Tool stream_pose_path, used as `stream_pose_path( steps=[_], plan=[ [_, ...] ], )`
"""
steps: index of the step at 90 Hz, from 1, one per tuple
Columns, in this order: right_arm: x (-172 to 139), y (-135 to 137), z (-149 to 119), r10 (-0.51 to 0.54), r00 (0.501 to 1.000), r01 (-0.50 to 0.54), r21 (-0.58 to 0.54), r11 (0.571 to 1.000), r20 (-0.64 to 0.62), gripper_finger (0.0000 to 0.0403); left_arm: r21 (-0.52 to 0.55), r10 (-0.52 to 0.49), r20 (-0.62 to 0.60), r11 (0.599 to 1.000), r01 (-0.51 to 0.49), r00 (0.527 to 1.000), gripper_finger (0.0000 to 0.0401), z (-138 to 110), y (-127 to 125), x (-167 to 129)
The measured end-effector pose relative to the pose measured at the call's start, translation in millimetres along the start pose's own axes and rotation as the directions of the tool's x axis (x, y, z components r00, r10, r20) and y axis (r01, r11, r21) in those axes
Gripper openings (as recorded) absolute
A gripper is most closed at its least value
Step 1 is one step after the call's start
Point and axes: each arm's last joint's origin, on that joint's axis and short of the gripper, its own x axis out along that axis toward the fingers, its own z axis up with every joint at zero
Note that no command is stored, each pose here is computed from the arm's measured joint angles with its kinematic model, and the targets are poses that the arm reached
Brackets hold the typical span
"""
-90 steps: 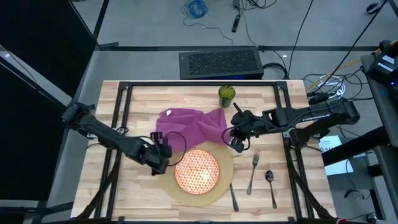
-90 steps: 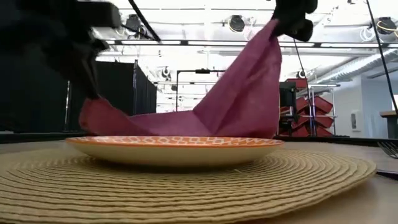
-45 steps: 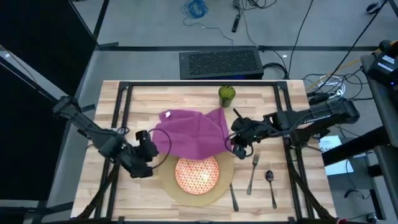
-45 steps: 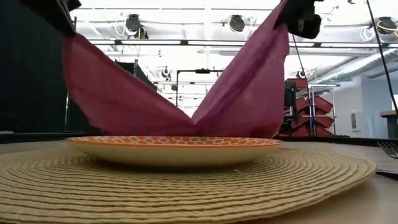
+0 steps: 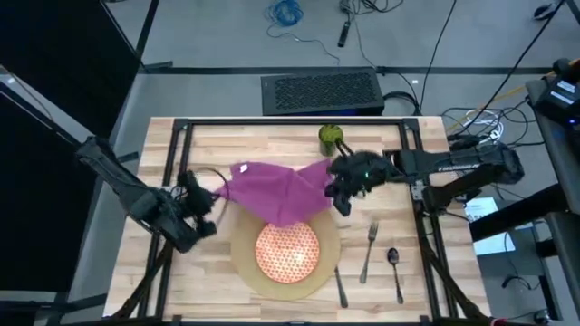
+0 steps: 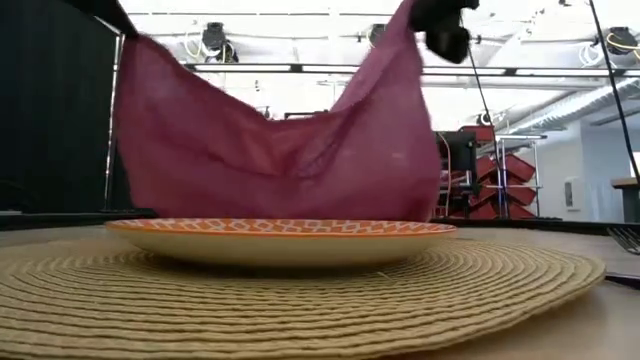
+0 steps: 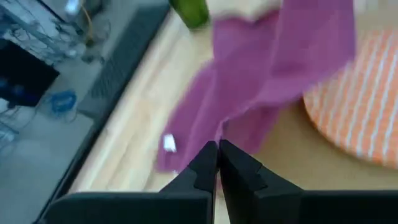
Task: Set table place
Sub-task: Fold the purple table napkin
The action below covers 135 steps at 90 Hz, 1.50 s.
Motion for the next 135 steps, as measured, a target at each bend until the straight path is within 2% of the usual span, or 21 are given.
stream_pose_path(
  steps=[7, 19, 25, 33, 41, 56, 67, 74, 80, 88, 96, 101, 106, 113, 121, 135],
  plan=[
    [2.0, -13.8, 19.9, 0.006, 1.0, -0.006, -0.033, 0.999, 0.015, 0.0, -0.042, 0.02, 0.055, 0.999, -0.018, 0.998, 0.0, -2.8, 20.7, -7.2],
    [12.4, -42.1, 55.4, 0.007, 1.0, -0.006, -0.077, 0.997, 0.02, 0.0, -0.107, 0.114, 0.094, 0.989, -0.104, 0.989, 0.0, -21.1, 55.9, -5.7],
    [21.8, -60.9, 71.0, 0.012, 1.0, -0.012, -0.073, 0.997, 0.004, 0.0, -0.124, 0.162, 0.1, 0.981, -0.15, 0.982, 0.0, -30.9, 64.0, 0.7],
    [33.3, -87.9, 89.1, 0.002, 1.0, -0.003, -0.058, 0.998, -0.019, 0.0, -0.15, 0.18, 0.127, 0.975, -0.161, 0.975, 0.0, -36.8, 68.7, 7.9],
    [36.7, -112.2, 106.4, -0.027, 0.999, 0.026, -0.043, 0.999, -0.024, 0.0, -0.183, 0.187, 0.19, 0.971, -0.152, 0.964, 0.0, -34.1, 75.1, 9.2],
    [23.2, -144.2, 134.9, -0.094, 0.996, 0.094, -0.019, 0.995, 0.01, 0.0, -0.137, 0.224, 0.298, 0.972, -0.19, 0.928, 0.0, -12.2, 88.8, 10.6],
    [12.8, -155.9, 148.5, -0.103, 0.993, 0.104, -0.012, 0.995, 0.052, 0.0, -0.14, 0.223, 0.371, 0.973, -0.183, 0.902, 0.0, 4.8, 104.8, 20.6],
    [9.6, -162.9, 154.2, -0.081, 0.994, 0.082, -0.008, 0.997, 0.073, 0.0, -0.132, 0.252, 0.329, 0.967, -0.22, 0.91, 0.0, 9.5, 118.1, 39.0],
    [9.0, -167.8, 158.1, -0.085, 0.992, 0.087, -0.009, 0.996, 0.093, 0.0, -0.111, 0.225, 0.269, 0.973, -0.202, 0.936, 0.0, 9.4, 131.0, 60.8],
    [10.4, -176.4, 163.3, -0.06, 0.992, 0.061, -0.005, 0.998, 0.115, 0.0, -0.131, 0.228, 0.282, 0.971, -0.198, 0.932, 0.0, 16.9, 155.6, 78.2],
    [11.9, -190.6, 168.2, -0.066, 0.99, 0.065, 0.013, 0.998, 0.126, 0.0, -0.168, 0.236, 0.31, 0.967, -0.191, 0.921, 0.0, 25.4, 181.3, 85.7],
    [10.2, -201.5, 173.9, -0.08, 0.986, 0.078, 0.021, 0.997, 0.145, 0.0, -0.173, 0.255, 0.281, 0.962, -0.212, 0.925, 0.0, 26.8, 195.6, 87.3],
    [6.9, -211.0, 181.3, -0.06, 0.984, 0.057, 0.02, 0.998, 0.166, 0.0, -0.171, 0.224, 0.265, 0.968, -0.183, 0.938, 0.0, 28.8, 204.6, 89.8],
    [0.2, -219.0, 192.1, -0.048, 0.98, 0.044, 0.023, 0.999, 0.194, 0.0, -0.18, 0.241, 0.294, 0.964, -0.194, 0.925, 0.0, 42.8, 216.8, 83.3],
    [-7.5, -213.3, 199.4, -0.035, 0.982, 0.036, -0.002, 0.999, 0.187, 0.0, -0.177, 0.22, 0.309, 0.969, -0.171, 0.925, 0.0, 52.1, 218.9, 67.7],
    [-14.1, -193.3, 194.6, -0.016, 0.995, 0.02, -0.039, 0.999, 0.101, 0.0, -0.162, 0.174, 0.287, 0.978, -0.131, 0.942, 0.0, 47.3, 208.2, 36.0]
  ],
)
